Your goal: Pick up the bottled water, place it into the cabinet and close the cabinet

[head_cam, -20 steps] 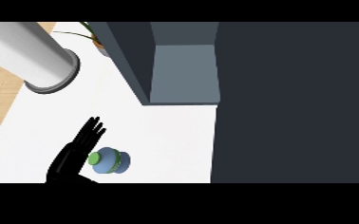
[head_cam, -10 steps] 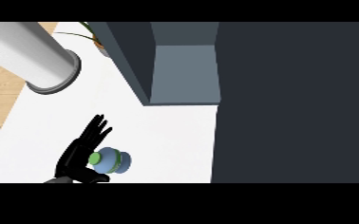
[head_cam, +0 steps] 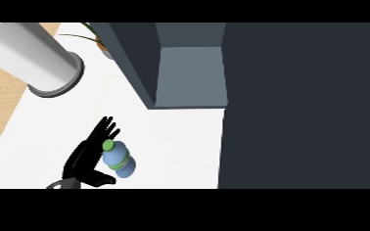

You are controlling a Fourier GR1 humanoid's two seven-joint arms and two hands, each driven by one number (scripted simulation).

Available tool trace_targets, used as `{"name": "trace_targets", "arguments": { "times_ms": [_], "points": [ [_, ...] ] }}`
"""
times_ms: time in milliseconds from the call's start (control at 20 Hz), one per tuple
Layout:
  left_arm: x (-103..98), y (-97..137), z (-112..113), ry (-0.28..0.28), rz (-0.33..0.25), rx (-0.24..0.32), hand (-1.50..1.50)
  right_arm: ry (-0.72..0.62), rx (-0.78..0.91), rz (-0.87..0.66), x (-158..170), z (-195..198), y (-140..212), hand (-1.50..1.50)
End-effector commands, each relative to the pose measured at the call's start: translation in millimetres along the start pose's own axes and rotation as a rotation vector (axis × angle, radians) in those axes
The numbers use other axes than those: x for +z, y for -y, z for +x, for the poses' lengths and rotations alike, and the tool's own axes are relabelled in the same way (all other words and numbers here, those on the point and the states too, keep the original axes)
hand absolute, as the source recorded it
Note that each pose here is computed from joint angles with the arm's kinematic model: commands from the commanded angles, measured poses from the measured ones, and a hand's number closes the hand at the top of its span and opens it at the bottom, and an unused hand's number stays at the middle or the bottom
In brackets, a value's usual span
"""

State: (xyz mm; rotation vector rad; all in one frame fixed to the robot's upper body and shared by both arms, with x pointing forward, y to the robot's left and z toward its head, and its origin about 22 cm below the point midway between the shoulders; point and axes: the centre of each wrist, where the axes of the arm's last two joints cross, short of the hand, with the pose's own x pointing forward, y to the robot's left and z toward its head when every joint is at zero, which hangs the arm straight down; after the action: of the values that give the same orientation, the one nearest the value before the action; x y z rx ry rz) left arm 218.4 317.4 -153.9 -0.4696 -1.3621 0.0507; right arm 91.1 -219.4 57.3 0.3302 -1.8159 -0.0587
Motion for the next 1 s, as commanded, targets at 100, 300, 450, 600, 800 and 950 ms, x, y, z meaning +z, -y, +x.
{"name": "trace_targets", "arguments": {
  "times_ms": [100,300,450,600,800,950],
  "points": [
    [-17.4,24.0,-18.9,-0.025,-0.116,0.130,-1.50,-0.008,-0.017,0.001,-10.3,-1.6,-7.8,-1.50],
    [-11.6,39.0,-32.9,-0.028,-0.136,0.164,-1.50,-0.004,-0.009,0.000,-1.2,-2.1,0.9,-1.50],
    [-18.4,37.2,-22.7,-0.010,-0.192,0.139,-1.50,-0.014,-0.010,0.012,-4.2,11.6,-5.9,-1.50],
    [-18.0,33.0,-20.3,-0.013,-0.217,0.148,1.50,-0.011,-0.007,0.007,-10.8,-4.3,3.2,-1.50],
    [-23.9,50.7,-28.9,-0.005,-0.244,0.132,1.50,-0.005,0.004,-0.011,-8.6,-8.5,4.7,-1.50],
    [-27.1,63.3,-36.1,-0.001,-0.243,0.177,1.50,-0.026,-0.008,0.016,-9.8,-4.4,2.7,-1.50]
  ]
}}
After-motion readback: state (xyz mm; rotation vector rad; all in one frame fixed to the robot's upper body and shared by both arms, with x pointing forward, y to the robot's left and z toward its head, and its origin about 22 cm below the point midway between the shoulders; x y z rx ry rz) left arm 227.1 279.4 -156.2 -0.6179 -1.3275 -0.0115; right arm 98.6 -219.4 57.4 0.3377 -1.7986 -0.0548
